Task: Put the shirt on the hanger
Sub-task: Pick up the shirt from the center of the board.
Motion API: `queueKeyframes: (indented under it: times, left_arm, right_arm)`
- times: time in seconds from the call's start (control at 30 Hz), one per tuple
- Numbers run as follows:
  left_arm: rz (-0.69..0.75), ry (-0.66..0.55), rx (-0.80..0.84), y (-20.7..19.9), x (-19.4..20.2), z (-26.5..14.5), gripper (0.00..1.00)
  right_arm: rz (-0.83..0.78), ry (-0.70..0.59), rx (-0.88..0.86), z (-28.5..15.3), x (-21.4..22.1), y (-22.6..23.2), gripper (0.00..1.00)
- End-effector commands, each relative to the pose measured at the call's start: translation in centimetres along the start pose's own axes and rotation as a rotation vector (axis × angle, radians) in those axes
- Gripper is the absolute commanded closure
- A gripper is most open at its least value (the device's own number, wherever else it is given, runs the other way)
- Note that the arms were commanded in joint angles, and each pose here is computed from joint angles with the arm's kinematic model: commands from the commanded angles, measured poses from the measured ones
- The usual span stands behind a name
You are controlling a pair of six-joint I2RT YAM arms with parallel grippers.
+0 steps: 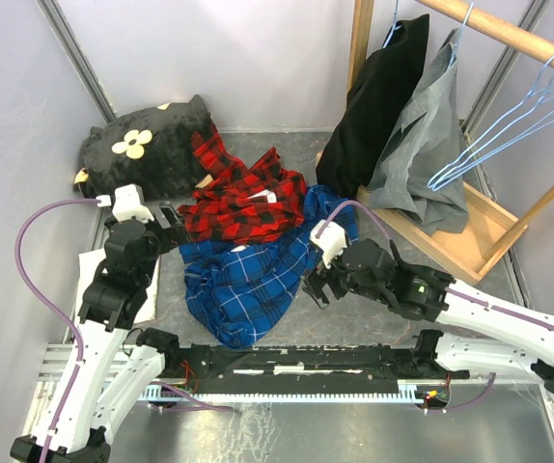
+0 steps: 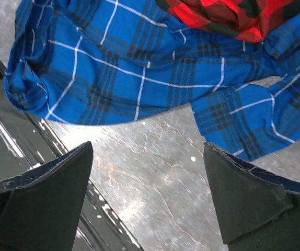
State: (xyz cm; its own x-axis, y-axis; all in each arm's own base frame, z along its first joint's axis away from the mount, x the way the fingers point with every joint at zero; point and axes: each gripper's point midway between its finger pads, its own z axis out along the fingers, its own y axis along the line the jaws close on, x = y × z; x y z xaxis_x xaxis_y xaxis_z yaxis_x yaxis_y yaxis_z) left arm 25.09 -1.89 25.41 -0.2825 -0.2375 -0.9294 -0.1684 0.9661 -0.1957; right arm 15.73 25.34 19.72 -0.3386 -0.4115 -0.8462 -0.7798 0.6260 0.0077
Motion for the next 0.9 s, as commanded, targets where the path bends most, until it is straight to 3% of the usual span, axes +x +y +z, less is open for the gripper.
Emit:
queueKeyframes:
  times: [0.0,0.53,0.87]
  left_arm:
    - [-0.025,-0.019,0.008,-0.2,-0.4,0.0,0.05]
    - [-0.052,0.038,-0.025,0.1,0.8,0.3,0.01]
    - [-0.036,0.129,0.019,-1.2,2.8,1.6,0.0]
  right_arm:
    - [0.136,-0.136,0.065,1.7,-3.1,0.5,0.07]
    - [0.364,-0.01,0.491,3.3,0.2,-4.0,0.06]
    - [0.358,0.066,0.396,8.4,-1.3,-0.7,0.02]
